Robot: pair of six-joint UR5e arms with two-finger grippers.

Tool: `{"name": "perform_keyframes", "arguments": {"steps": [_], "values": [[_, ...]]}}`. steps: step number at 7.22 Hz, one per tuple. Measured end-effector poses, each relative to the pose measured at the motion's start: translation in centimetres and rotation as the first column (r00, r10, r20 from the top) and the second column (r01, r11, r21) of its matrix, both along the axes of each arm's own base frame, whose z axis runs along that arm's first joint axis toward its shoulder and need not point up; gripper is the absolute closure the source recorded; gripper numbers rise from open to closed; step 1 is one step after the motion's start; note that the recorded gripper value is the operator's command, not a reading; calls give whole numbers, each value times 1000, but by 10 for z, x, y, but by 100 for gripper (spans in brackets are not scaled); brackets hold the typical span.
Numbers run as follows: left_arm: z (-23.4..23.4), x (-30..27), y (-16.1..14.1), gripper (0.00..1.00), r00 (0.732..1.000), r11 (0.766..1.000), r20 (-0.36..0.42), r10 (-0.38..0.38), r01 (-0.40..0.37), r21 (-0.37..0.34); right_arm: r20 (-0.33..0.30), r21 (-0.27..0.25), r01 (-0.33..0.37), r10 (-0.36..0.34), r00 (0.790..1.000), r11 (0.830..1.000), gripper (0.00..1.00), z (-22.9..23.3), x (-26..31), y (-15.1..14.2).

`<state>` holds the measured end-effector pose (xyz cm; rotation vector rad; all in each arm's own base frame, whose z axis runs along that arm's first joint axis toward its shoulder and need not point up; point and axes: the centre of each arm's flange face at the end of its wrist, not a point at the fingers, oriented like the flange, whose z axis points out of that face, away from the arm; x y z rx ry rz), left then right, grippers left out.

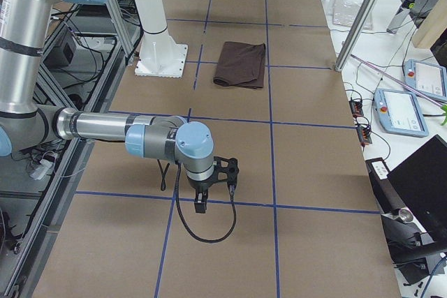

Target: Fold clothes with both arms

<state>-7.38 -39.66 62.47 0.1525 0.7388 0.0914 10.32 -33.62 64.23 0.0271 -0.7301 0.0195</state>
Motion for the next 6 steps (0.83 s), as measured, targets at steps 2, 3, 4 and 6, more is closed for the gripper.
{"name": "perform_keyframes", "arguments": {"steps": [2,3,4,6], "values": [[1,-1,0,0,1000,1000,9,1,-1,-1,-1,5,0,0,1000,1000,0,-1,0,-2],[2,-1,0,0,1000,1000,9,1,-1,-2,-1,7,1,-1,1000,1000,0,-2,0,-3],[3,-1,1,0,1000,1000,9,1,-1,-4,-1,7,1,-1,1000,1000,0,-2,0,-4],[5,0,3,0,1000,1000,9,1,-1,-10,-1,8,1,-1,1000,1000,0,-2,0,-4]]}}
